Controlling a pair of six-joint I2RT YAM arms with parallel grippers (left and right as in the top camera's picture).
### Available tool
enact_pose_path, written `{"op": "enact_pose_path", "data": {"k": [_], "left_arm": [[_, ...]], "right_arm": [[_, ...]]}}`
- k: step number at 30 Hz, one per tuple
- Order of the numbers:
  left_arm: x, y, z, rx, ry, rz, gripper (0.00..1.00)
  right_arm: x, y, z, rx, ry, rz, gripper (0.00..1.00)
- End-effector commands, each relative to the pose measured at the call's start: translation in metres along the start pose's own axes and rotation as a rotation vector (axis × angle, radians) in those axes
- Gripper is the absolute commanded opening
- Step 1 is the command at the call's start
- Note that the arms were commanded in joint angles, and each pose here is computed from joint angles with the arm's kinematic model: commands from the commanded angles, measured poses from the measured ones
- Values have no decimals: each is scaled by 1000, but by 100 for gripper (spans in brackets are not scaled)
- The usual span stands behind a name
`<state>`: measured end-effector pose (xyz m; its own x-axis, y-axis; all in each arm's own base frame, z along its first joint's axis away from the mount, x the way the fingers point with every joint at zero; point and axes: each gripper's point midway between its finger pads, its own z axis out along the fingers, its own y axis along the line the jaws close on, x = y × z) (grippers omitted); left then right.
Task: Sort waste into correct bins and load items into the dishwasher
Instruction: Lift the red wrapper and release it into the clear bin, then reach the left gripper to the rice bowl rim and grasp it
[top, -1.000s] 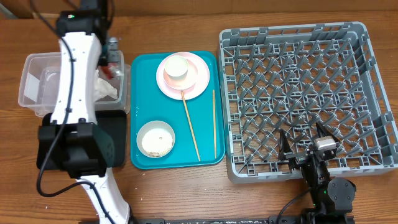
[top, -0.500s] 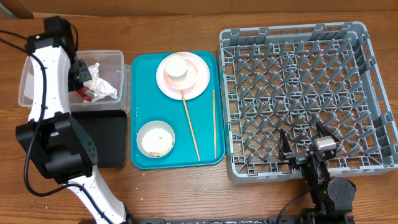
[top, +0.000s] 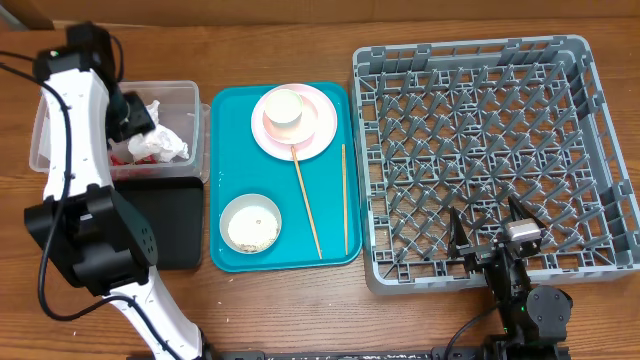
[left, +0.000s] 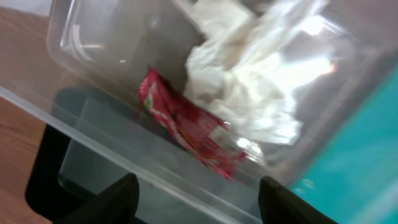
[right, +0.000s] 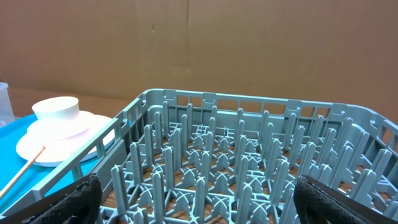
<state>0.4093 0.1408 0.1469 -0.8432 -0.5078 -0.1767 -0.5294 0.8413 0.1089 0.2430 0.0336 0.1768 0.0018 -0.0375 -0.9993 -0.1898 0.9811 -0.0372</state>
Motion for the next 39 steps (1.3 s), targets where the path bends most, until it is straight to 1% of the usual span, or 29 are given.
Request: {"op": "enact_pose_path", "data": {"k": [1,3,5,6,7,9,10,11,12,13,17,18,19,21,23,26,33,39], "left_arm": [[-1,-27,-56,219,-49,-29,63],[15,-44,-78,338,-16,5,65],[36,-62,-97,457,29,86,70],[47,-71,-106,519,52,140,83],[67,-85,-118,606,101,222,100],[85,-96,-126,678,149,306,100],[92,-100,-129,701,165,335,92],[96,-105,-128,708,179,348,77],[101,-109,-127,707,191,360,55],[106,-113,-126,706,206,374,44],[137,-134,-116,680,288,453,22],[149,-141,-111,659,320,485,15],[158,-145,-107,644,343,509,11],[176,-153,-103,629,387,550,5],[192,-161,-99,618,426,587,4],[217,-168,-93,574,473,654,4],[263,-167,-71,372,543,771,4],[294,-172,-69,318,577,864,4]], "right_arm": [[3,0,0,-2,2,5,100],[3,0,0,-2,2,5,100],[3,0,0,-2,2,5,100],[3,0,0,-2,2,5,100],[3,0,0,-2,2,5,100],[3,0,0,-2,2,5,100],[3,0,0,-2,2,5,100],[3,0,0,-2,2,5,100],[3,0,0,-2,2,5,100],[3,0,0,-2,2,5,100],[3,0,0,-2,2,5,100],[3,0,0,-2,2,5,100],[3,0,0,-2,2,5,100],[3,0,0,-2,2,5,100],[3,0,0,-2,2,5,100],[3,0,0,-2,2,5,100],[3,0,0,-2,2,5,100],[3,0,0,-2,2,5,100]]}}
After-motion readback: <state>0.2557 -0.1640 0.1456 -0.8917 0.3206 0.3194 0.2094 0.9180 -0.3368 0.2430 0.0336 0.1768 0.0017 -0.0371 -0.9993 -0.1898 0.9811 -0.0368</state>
